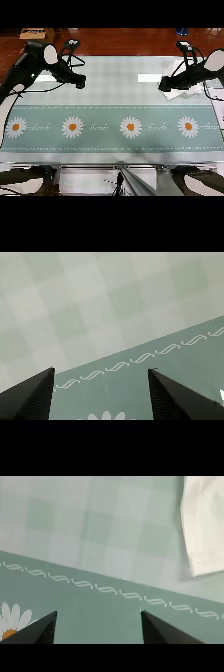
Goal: Fold the shirts.
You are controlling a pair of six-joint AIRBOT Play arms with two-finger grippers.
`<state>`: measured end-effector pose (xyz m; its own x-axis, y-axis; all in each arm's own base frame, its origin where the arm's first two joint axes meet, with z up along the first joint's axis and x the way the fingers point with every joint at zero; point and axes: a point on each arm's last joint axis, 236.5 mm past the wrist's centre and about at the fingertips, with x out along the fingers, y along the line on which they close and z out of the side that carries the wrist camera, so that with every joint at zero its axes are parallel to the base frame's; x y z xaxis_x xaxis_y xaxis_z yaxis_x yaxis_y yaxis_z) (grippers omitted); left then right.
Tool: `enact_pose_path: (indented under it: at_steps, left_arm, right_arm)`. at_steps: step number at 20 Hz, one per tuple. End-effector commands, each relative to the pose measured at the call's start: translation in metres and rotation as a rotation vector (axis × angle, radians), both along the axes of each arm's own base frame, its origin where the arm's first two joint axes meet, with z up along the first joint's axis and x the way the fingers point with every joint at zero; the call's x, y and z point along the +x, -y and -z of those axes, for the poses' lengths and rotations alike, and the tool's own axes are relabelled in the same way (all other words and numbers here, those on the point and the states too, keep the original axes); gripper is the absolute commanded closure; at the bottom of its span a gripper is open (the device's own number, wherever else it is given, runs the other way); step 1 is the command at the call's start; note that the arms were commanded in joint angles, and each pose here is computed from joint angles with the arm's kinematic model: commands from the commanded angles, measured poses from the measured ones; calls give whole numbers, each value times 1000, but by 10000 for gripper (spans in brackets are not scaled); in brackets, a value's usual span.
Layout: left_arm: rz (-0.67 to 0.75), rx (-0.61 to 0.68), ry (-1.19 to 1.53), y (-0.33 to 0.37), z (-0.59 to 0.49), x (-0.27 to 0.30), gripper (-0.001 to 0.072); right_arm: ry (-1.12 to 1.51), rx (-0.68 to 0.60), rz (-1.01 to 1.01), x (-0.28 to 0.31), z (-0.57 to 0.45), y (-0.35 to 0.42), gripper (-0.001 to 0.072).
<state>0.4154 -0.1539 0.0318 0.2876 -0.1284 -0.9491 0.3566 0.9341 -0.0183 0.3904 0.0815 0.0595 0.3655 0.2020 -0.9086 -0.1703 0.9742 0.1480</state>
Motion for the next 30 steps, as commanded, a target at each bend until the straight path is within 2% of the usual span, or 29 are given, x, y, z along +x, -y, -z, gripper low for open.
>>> enact_pose_path:
  at_steps: [1,3,4,6,8,13,17,20,26,29,30]
  left_arm:
    - [-1,-14,40,4,-2,10,-11]
    - [-1,-17,48,5,-1,13,-11]
    - [-1,-21,60,5,-2,16,-10]
    - [-3,-37,108,9,-3,29,-10]
    - [-4,-47,133,12,-2,36,-10]
    - [123,8,158,8,0,40,-10]
    - [114,9,147,4,1,39,-10]
    - [115,9,145,4,1,38,-10]
    - [115,11,140,4,2,37,-10]
    - [115,10,140,4,2,37,-10]
    - [115,10,140,4,1,37,-10]
  right_arm:
    - [135,15,23,29,-14,-1,120]
    - [236,17,40,50,-27,1,121]
    - [327,-22,58,67,-38,11,122]
    - [508,-45,278,103,-69,58,131]
    - [580,39,573,119,-79,123,131]
    - [497,77,939,99,-32,266,131]
    - [396,96,976,89,17,303,131]
    - [325,130,933,100,57,291,131]
    - [209,286,876,113,113,256,131]
    - [184,358,832,119,123,237,194]
    - [185,383,806,122,123,229,194]
